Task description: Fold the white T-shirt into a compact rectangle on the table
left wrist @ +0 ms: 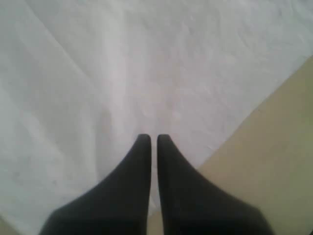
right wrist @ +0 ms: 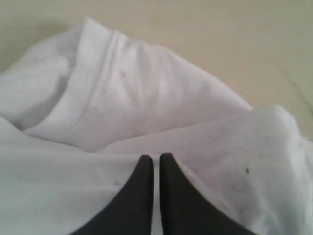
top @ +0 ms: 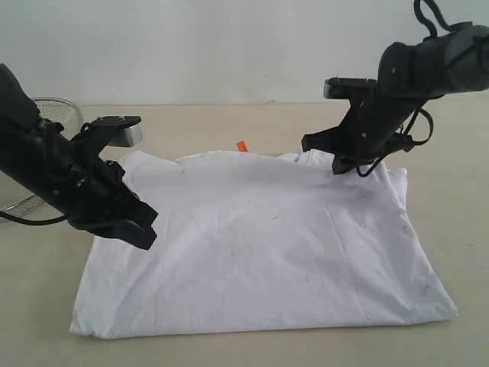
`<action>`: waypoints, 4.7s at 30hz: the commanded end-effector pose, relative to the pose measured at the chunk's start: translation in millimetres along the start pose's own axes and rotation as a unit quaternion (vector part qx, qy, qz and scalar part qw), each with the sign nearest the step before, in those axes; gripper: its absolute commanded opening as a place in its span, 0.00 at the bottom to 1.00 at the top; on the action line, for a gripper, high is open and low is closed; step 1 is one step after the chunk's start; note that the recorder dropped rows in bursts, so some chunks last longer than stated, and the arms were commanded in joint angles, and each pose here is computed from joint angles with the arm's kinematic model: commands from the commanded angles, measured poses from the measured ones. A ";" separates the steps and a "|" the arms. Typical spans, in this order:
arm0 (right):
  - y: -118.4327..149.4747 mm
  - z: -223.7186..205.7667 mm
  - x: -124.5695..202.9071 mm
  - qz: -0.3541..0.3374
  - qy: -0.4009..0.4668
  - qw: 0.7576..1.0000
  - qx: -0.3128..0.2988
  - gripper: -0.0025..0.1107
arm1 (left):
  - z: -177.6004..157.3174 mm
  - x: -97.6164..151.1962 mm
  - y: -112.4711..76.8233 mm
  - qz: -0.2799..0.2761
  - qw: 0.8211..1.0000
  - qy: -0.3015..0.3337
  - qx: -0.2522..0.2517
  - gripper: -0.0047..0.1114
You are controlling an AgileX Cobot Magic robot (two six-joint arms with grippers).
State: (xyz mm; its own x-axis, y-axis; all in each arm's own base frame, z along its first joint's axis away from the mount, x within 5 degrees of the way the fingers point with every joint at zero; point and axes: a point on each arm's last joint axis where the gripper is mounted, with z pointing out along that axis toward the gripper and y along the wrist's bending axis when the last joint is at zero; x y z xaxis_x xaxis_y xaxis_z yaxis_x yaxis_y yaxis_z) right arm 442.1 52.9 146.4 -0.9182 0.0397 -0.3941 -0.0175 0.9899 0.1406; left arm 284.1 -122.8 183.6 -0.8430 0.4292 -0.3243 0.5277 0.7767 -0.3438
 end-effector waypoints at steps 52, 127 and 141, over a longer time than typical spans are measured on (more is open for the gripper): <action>51.2 -7.0 1.4 -0.024 -0.034 0.994 -0.099 0.02 | -1.0 -1.4 -2.4 0.001 1.000 -0.006 0.003 0.08; -53.3 -3.1 -27.6 0.001 0.033 0.998 0.044 0.02 | -1.0 -0.6 -3.0 0.001 1.000 -0.001 0.006 0.08; -58.7 -7.4 -34.3 0.026 -0.002 0.999 0.043 0.02 | -1.2 -0.1 -1.9 0.004 1.000 0.001 0.003 0.08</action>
State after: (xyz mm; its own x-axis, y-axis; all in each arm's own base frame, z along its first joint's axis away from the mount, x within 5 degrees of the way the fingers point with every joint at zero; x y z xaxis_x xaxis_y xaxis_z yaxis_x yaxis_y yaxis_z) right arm 470.6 -3.4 153.0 -0.9207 0.1292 -0.3682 0.0961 0.9896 0.1069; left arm 283.6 -122.9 183.6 -0.8436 0.4307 -0.3206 0.5277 0.7752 -0.3473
